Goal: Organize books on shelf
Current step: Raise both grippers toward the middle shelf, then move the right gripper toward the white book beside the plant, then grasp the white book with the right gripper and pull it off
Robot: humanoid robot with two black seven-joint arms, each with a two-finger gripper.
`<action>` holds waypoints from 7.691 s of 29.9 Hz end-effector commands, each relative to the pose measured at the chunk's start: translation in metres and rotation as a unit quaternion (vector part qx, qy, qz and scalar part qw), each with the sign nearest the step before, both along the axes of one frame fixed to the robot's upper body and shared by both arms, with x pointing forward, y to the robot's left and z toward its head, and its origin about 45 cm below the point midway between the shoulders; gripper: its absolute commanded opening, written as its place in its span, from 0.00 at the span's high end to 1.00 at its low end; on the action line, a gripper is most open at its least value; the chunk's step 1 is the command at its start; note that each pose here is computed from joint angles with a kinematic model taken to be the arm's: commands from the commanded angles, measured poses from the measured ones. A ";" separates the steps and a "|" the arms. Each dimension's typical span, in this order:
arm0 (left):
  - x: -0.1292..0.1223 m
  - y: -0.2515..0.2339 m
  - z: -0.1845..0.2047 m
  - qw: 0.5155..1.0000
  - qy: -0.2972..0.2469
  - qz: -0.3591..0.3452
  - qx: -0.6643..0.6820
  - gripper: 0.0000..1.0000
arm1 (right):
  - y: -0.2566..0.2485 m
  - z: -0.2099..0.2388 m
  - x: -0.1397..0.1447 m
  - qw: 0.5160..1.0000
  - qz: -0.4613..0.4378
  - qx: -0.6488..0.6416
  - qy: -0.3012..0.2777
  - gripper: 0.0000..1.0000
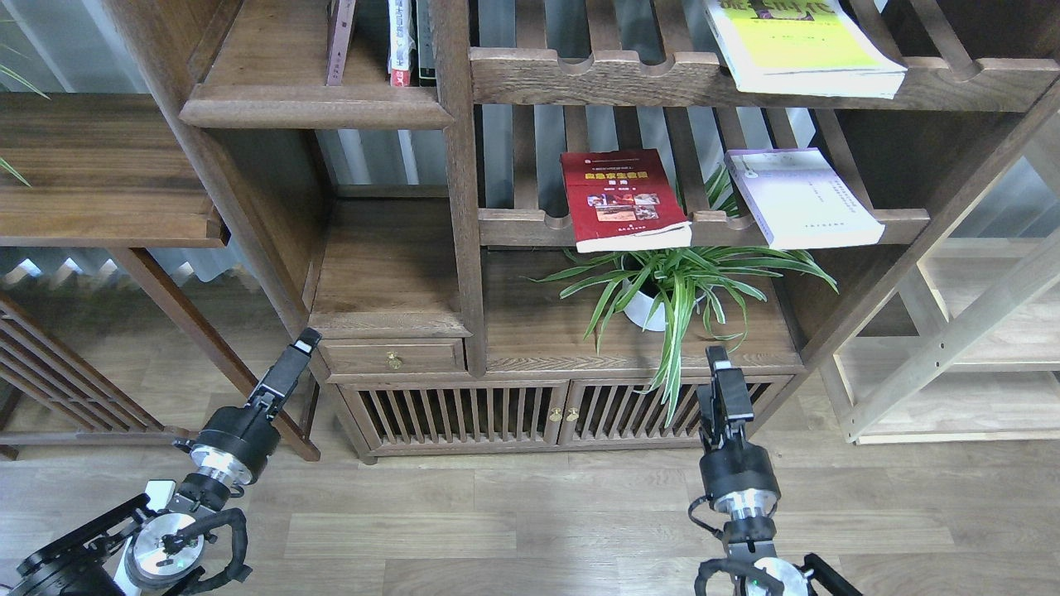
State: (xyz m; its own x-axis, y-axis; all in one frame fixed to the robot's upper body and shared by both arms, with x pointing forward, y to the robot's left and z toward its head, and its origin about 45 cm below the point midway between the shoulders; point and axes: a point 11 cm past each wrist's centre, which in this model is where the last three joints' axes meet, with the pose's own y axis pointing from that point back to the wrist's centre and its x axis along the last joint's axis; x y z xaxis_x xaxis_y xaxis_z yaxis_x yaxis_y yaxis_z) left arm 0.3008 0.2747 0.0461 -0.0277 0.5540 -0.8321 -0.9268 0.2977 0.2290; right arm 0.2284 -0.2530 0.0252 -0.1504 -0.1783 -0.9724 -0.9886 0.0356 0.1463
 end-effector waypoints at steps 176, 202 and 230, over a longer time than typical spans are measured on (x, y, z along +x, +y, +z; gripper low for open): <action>0.009 -0.025 0.073 0.991 -0.061 -0.117 -0.024 0.01 | -0.132 0.076 0.150 0.992 -0.099 -0.084 0.000 0.00; -0.008 0.001 0.072 0.994 -0.050 -0.097 -0.020 0.01 | -0.138 0.086 0.178 0.988 -0.119 -0.098 0.028 0.00; -0.011 0.013 0.074 0.995 -0.051 -0.084 -0.016 0.01 | -0.119 0.083 0.188 0.988 -0.121 -0.079 0.045 0.26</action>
State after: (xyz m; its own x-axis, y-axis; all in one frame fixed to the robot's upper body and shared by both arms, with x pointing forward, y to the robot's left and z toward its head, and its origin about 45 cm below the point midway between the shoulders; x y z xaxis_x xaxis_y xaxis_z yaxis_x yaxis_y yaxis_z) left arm 0.2898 0.2872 0.1195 0.1486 0.5163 -0.8434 -0.8807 0.4570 0.1246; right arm 0.4164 -0.3730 0.1083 -0.2941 -0.2783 -0.9143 -0.9311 0.2993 0.2084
